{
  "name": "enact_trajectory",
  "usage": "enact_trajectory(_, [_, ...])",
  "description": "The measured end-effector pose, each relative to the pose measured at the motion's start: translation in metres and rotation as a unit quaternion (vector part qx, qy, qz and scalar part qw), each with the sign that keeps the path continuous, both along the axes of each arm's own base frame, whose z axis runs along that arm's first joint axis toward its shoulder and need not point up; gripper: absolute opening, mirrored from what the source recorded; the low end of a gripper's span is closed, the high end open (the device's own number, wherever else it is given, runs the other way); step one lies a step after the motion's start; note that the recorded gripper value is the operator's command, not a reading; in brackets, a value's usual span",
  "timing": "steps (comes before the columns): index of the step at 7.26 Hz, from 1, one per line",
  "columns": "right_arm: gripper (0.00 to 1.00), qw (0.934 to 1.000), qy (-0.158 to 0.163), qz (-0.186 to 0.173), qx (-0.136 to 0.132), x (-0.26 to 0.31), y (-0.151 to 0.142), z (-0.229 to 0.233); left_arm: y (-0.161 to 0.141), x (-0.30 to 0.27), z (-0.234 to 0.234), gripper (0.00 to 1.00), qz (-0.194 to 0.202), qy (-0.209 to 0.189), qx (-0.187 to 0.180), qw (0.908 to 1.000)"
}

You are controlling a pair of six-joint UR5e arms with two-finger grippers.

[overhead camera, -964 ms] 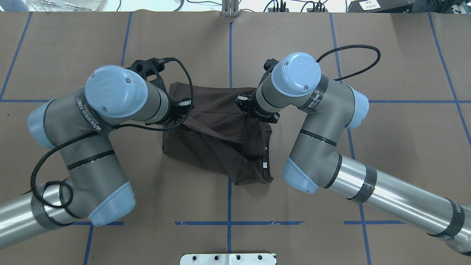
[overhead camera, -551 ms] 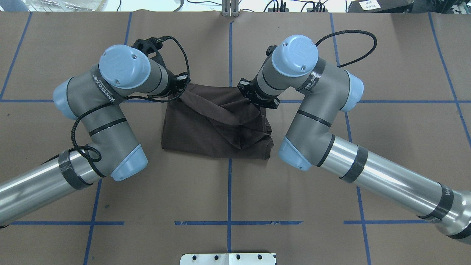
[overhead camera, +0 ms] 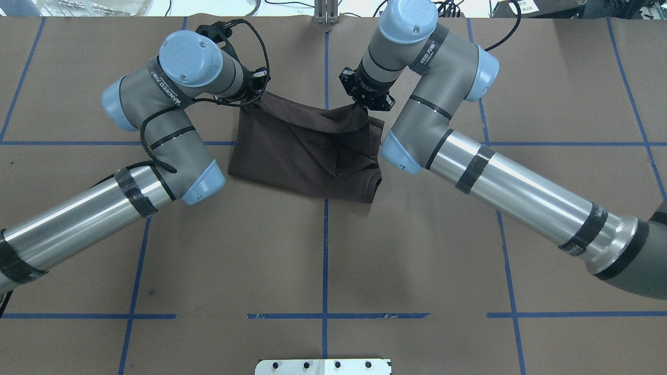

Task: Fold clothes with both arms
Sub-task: 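Release the folded shirt and raise both grippers away from it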

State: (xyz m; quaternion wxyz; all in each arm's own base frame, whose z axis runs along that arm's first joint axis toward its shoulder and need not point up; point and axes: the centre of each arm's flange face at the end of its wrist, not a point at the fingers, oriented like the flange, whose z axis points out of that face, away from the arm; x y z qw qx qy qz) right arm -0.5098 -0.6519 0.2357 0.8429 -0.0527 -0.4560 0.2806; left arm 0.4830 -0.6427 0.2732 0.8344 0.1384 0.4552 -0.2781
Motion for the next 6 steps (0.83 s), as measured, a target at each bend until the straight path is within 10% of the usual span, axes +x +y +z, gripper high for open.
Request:
enact_trajectory(2, [1.0,0.9999,0.014,-0.002,0.008,0.037,-0.048,0.03,-0.06,-0.022,0.0,1.0,-0.019,0.002,0.041,0.999])
enact_trajectory(6, [1.0,0.9995,0.011,-0.006,0.031,0.058,-0.055,0.026,-0.072,-0.038,-0.032,1.0,0.015,0.03,0.057,0.9978])
